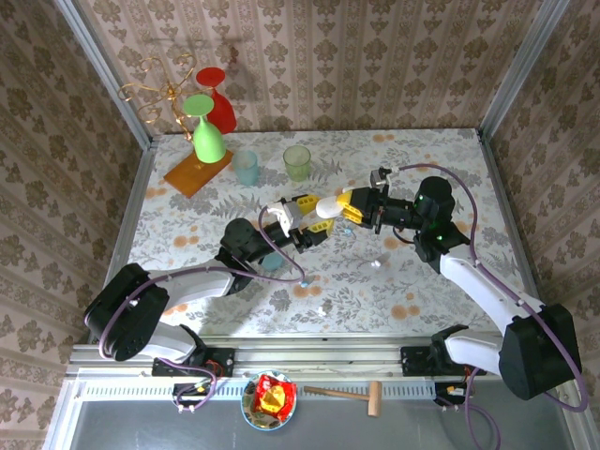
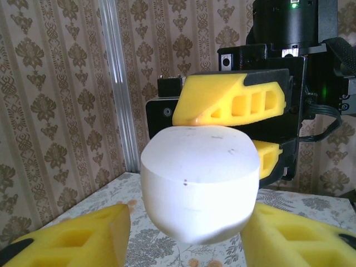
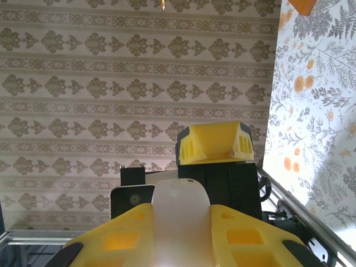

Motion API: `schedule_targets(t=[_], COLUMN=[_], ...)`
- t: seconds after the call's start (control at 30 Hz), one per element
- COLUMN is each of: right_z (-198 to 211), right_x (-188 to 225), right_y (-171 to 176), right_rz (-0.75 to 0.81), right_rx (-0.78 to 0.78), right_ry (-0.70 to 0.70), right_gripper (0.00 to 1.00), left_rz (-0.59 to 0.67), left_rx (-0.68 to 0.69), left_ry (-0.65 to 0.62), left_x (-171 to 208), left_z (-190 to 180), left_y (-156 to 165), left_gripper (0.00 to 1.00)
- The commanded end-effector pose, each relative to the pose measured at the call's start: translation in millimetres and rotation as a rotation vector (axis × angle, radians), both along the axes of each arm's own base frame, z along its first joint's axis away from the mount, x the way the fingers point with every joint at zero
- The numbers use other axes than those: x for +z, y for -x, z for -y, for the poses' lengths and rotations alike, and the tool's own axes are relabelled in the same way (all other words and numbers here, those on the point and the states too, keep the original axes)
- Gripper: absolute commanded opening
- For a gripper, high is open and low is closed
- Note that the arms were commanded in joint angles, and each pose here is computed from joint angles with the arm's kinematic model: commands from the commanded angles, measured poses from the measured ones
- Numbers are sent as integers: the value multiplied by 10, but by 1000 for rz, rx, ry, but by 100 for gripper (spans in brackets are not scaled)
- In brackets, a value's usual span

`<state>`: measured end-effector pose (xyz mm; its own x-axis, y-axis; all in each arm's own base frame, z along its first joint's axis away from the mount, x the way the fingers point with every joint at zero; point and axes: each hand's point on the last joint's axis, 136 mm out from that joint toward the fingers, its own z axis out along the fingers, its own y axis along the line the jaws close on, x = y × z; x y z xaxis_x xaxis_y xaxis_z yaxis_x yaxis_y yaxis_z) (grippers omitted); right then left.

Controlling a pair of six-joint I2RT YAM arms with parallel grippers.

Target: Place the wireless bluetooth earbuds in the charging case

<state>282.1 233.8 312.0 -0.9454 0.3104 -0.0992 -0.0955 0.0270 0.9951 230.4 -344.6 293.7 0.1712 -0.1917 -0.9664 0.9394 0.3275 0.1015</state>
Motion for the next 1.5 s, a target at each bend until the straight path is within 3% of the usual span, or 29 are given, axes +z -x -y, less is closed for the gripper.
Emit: schedule_targets(t=[0.0,0.4,0.7,1.1,1.47], right_z=[-24,-39,-43,-47,-50], right_x=[185,101,81,30,15], right_y=[48,32,27,27,23], right_rz=[40,27,25,14,11], right_rx=[18,17,18,17,18], right_ry=[-14,3,14,28,31], right_gripper=[18,18,17,18,17], left_rz=[39,40,27,18,18], left_rx=[-19,-13,-7,-17,-23], left_ry=[53,69,66,67,70], left_x=[216,306,284,297,323], left_z=[-16,-36,-56,-51,-48], left_y=[41,42,41,55,70], left_gripper=[51,56,49,48,54])
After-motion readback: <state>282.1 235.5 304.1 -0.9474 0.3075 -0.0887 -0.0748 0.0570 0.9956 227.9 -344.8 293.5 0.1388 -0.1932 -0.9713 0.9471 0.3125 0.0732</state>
